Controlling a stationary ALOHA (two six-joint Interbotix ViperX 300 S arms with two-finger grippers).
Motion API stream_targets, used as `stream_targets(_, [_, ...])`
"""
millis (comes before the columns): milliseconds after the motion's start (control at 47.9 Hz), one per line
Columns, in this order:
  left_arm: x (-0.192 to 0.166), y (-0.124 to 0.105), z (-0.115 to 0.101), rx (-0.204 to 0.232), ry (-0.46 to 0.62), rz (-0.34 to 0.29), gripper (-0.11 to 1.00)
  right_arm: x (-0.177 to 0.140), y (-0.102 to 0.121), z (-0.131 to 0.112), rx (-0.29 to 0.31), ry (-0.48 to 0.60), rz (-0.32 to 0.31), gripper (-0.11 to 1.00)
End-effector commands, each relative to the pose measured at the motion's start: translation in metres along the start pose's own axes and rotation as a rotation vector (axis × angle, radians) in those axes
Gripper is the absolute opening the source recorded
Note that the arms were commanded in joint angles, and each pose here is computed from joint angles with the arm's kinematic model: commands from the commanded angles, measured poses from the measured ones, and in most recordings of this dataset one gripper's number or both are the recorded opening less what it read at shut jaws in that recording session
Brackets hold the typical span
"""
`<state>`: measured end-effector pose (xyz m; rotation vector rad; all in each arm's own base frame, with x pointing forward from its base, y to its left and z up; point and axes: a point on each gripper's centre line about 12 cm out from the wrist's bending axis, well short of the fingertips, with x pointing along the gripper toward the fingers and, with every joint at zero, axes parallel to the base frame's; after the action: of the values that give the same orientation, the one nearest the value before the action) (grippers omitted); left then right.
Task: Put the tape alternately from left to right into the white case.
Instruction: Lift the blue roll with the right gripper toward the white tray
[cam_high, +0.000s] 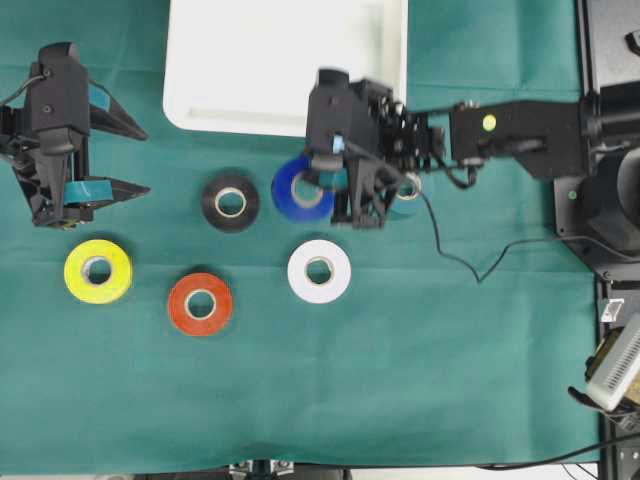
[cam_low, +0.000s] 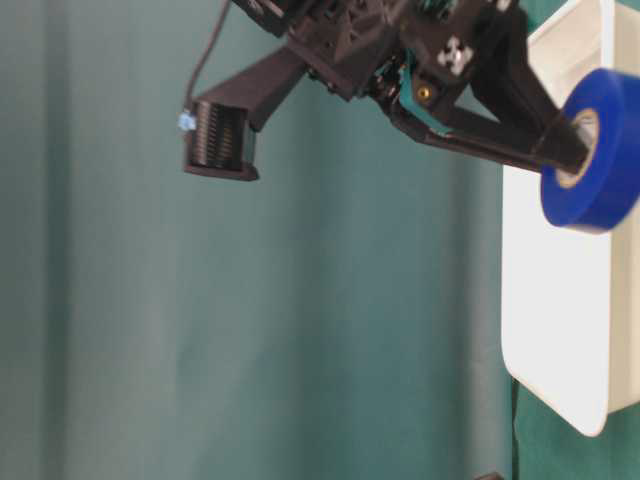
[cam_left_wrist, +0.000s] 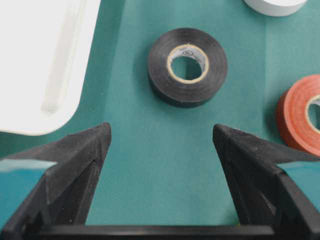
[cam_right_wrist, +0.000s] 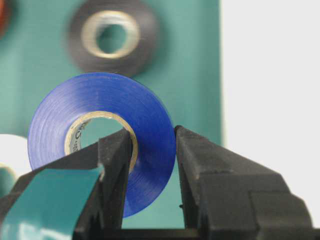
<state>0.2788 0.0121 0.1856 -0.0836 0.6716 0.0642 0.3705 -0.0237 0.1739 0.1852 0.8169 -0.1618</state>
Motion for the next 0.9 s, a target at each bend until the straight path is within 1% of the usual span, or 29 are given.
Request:
stream_targets(0, [-0.001,-0.003,0.006,0.005,-0.023,-0.007,0.4,-0.024,-0.011,0.021,0.001,-0.09,-0.015,0.24])
stream_targets(42, [-0.001,-0.003,0.006,0.006,-0.024,-0.009,0.4,-0.024,-0.019,0.022,0.003,-0.091,-0.034,0.24])
stream_targets(250, [-0.001,-0.003,0.007,0.006,-0.024,-0.009,0.4,-0.025,-0.046,0.025,0.021,-0.099,-0.093,0.24])
stream_targets(480, [-0.001,-0.003,0.008,0.007,-0.027,-0.009,0.4,-0.028,-0.081,0.027,0.068,-0.107,-0.164,0.24])
stream_targets(626, [-0.001,-0.003,0.007,0.006,-0.022,-0.009,0.4,-0.031,-0.104,0.024,0.103,-0.103,-0.212,0.24])
stream_targets(876, [-0.001,-0.003,0.007,0.007,-0.022,-0.009,0.4,-0.036,-0.144,0.01,0.16,-0.082,-0.295,0.24])
